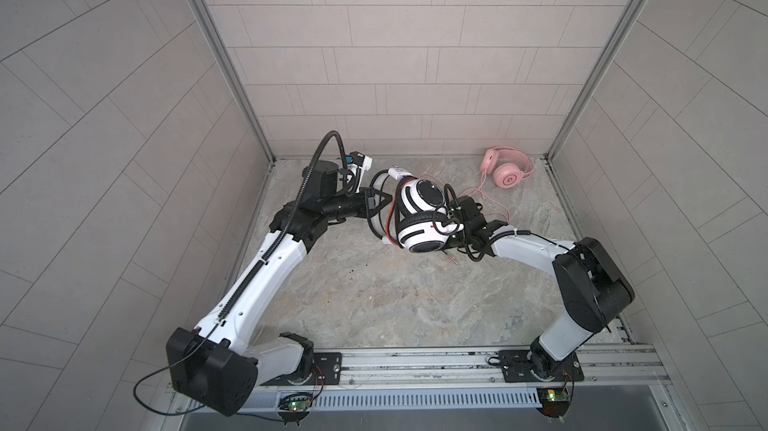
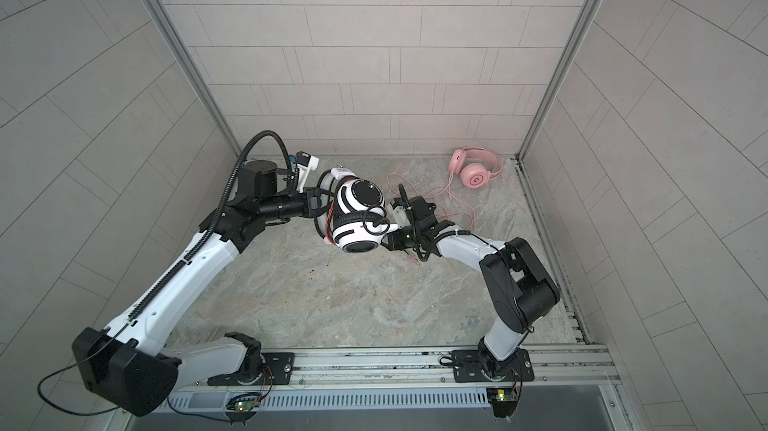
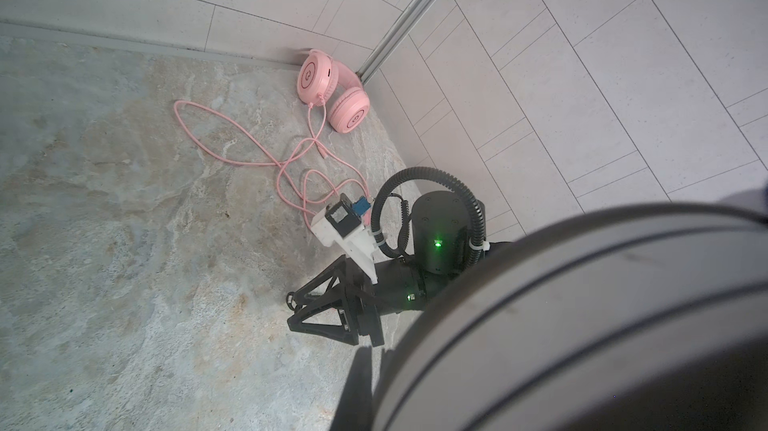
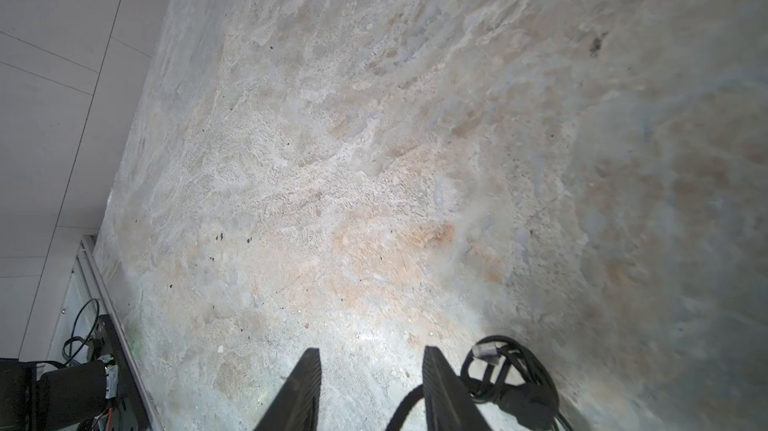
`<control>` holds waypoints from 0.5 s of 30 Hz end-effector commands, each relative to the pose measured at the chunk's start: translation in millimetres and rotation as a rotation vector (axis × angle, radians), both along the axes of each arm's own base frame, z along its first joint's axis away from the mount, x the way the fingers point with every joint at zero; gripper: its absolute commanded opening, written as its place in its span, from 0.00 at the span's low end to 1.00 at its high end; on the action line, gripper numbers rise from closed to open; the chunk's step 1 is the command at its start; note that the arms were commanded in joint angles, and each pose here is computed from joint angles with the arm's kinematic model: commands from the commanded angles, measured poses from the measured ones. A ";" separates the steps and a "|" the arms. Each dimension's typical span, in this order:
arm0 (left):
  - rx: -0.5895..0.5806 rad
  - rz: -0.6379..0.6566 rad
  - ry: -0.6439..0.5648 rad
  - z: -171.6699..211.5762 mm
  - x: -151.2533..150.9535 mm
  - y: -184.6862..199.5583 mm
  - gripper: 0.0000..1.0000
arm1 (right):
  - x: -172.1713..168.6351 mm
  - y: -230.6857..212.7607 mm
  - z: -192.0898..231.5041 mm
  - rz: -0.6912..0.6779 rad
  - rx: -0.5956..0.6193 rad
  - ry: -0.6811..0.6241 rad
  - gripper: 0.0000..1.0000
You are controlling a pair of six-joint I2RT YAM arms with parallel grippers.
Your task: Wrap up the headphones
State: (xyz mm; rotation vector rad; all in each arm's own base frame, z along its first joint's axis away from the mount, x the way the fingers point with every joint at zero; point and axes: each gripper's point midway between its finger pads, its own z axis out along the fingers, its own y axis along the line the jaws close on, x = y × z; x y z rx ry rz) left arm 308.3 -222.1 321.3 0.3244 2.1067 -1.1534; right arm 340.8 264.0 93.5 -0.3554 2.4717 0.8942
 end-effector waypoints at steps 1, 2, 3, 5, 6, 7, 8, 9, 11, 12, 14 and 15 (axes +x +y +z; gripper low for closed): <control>-0.057 -0.009 -0.064 43.3 -3.9 -0.5 0.00 | 0.4 11.5 1.7 0.019 0.029 -0.013 0.46; -0.049 0.003 -0.055 43.4 -2.8 0.9 0.00 | -0.7 11.4 -1.2 0.023 0.021 -0.009 0.47; -0.038 0.022 -0.046 44.1 -1.0 3.1 0.00 | -1.9 12.1 -3.9 0.028 0.016 -0.002 0.49; -0.023 0.067 -0.025 44.8 3.2 8.7 0.00 | -4.4 12.1 -6.8 0.034 0.011 -0.001 0.53; -0.025 0.079 -0.013 46.3 5.1 9.8 0.00 | -5.8 11.4 -7.9 0.036 0.008 -0.002 0.56; -0.034 0.086 -0.004 49.5 6.3 10.6 0.00 | -6.6 10.5 -8.9 0.038 0.003 -0.004 0.58; -0.040 0.090 0.003 51.6 7.4 10.7 0.00 | -7.2 10.3 -9.6 0.042 -0.001 -0.004 0.60; -0.046 0.092 0.009 54.6 8.1 10.7 0.00 | -8.2 9.6 -10.2 0.049 -0.009 -0.002 0.61; -0.046 0.095 0.013 59.4 9.3 11.3 0.00 | -10.8 6.6 -8.7 0.069 -0.037 -0.011 0.62; -0.044 0.100 0.017 60.5 10.2 12.2 0.00 | -12.3 3.5 -8.9 0.073 -0.057 -0.015 0.63; -0.044 0.106 0.025 60.9 11.6 12.7 0.00 | -13.7 -1.0 -9.9 0.072 -0.082 -0.026 0.63; -0.046 0.108 0.032 59.9 12.9 12.5 0.00 | -14.1 -4.0 -11.6 0.068 -0.091 -0.028 0.63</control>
